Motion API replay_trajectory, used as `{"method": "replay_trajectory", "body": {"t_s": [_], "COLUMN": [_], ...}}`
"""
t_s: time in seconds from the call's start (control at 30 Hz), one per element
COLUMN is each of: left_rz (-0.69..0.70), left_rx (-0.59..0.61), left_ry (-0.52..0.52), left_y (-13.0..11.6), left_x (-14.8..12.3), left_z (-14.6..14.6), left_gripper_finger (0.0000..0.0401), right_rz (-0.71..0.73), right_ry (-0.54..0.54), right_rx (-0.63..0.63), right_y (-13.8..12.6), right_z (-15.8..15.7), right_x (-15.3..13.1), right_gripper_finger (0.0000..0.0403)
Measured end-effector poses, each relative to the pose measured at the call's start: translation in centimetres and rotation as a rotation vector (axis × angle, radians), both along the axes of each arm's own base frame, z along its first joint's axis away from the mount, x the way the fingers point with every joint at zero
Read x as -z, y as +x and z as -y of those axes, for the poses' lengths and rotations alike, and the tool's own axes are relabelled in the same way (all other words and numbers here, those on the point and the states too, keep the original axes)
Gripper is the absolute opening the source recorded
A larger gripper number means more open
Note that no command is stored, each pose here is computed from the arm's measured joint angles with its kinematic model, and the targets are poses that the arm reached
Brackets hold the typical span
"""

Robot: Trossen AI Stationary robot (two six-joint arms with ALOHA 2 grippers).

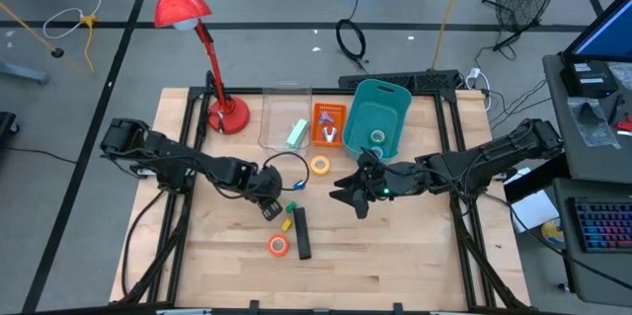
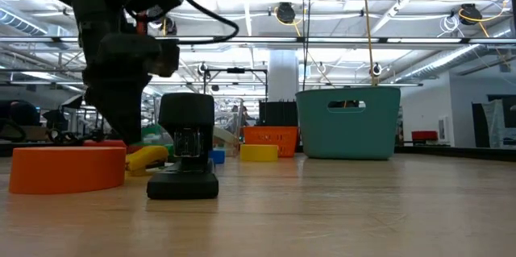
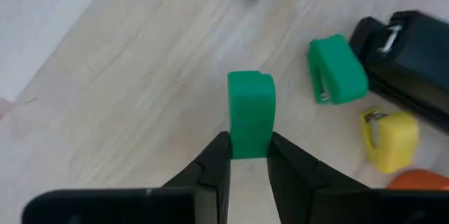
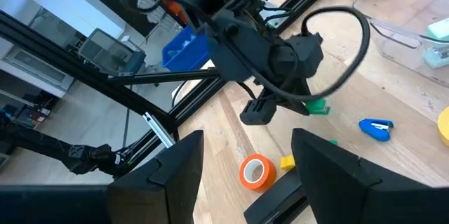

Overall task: Pick and place Stapler, Stapler remover, tape
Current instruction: Put the left green stapler into the transparent bin

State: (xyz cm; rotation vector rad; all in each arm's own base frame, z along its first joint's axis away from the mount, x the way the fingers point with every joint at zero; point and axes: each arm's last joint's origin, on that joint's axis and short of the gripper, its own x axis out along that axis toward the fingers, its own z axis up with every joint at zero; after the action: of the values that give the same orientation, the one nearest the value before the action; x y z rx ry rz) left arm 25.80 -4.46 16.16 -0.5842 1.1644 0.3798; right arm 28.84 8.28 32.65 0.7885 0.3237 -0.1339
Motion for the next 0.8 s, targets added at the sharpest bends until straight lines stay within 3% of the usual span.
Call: {"method": "replay_trajectory", "body": {"t_s": [0.17, 0.43, 0.6, 0.8], "left_rz": [0.085, 0.303, 0.357, 0.305], "left_rx": [-0.009, -0.066, -0.101, -0.239], "left_ry": [-0.015, 0.046, 0.142, 0.21], "left_y": [-0.4, 0.7, 1.4, 0.6], "left_x": [-2.3, -8.6, -12.6, -14.4], "left_z": [-0.1, -2.1, -5.7, -12.7], "left_gripper_finger": [0.009, 0.0091, 0.0092, 0.0092], "right_rz": [0.0, -0.027, -0.052, -0.032], "right_ry": [0.0, 0.025, 0.047, 0.06], "right_rx": [0.0, 0.012, 0.018, -0.005], "right_y": [0.0, -0.1, -0.3, -0.2], "right_z": [0.0, 0.0, 0.0, -0.1], "right_x": [0.0, 1.3, 2.4, 2.2], "right_gripper_finger": [0.0209, 0.0209, 0.0209, 0.0209]}}
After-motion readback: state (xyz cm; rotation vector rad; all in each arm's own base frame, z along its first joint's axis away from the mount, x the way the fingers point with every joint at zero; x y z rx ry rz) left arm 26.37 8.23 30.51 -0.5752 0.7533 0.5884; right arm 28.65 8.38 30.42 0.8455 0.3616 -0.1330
